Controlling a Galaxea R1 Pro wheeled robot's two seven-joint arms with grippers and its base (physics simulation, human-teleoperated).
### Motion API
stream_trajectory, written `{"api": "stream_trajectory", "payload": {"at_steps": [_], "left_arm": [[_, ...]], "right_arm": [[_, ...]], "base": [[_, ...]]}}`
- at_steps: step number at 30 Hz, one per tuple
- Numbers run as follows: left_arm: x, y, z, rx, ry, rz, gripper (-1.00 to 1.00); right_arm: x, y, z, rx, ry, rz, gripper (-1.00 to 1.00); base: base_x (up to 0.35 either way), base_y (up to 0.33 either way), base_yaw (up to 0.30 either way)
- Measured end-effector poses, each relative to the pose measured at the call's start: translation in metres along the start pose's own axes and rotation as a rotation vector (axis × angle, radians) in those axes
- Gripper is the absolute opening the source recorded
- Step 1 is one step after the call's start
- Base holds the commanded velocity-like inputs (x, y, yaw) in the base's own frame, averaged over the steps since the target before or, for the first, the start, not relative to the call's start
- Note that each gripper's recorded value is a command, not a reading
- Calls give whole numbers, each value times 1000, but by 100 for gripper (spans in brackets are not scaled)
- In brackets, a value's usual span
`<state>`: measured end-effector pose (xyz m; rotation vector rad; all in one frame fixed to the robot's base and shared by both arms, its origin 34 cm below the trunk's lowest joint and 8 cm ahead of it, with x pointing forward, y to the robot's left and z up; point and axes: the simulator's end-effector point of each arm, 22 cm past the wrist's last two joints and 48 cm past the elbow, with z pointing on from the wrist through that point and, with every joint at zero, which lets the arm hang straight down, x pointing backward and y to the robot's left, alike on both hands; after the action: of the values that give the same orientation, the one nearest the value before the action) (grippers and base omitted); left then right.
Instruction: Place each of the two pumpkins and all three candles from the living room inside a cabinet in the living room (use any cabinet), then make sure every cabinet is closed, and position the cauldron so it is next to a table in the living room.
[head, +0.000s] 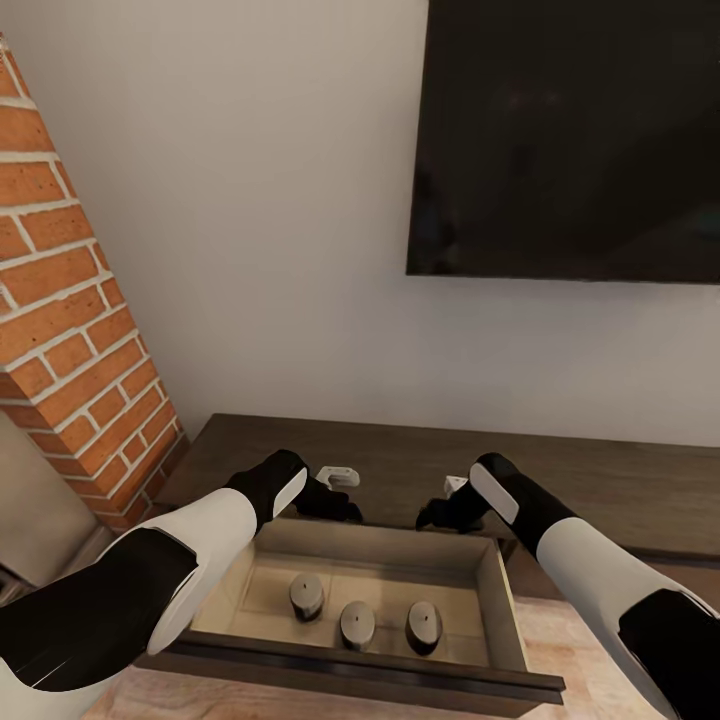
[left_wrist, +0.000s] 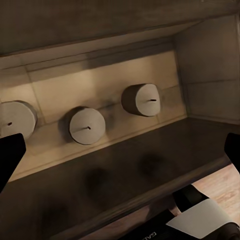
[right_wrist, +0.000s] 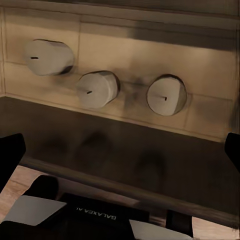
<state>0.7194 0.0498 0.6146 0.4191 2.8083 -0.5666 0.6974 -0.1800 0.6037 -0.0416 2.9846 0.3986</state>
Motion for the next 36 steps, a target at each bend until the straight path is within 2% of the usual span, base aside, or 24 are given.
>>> {"api": "stream_trajectory", "payload": {"at_steps": [2, 3, 8, 20, 27, 36], "left_arm": [[-1, 0, -2, -1, -3, 1, 100], [-1, -1, -2, -1, -4, 2, 100], [-4, -2, -6, -3, -11, 5, 100], [-9, -5, -16, -7, -28, 14, 100], [-12, -7, -22, -10, -38, 19, 100], [-16, -9, -29, -13, -50, 25, 100]], "right_arm": [[3, -1, 1, 19, 5, -27, 100], [4, -1, 4, 41, -1, -59, 100], [1, 0, 1, 52, -18, -77, 100], [-3, 3, -9, 53, -40, -85, 100], [-6, 4, -14, 53, -52, -88, 100], [-9, 6, -22, 54, -65, -91, 100]], "base": [[0, 0, 0], [0, 0, 0], [0, 0, 0], [0, 35, 0], [-66, 253, -38], [-88, 299, -158]]}}
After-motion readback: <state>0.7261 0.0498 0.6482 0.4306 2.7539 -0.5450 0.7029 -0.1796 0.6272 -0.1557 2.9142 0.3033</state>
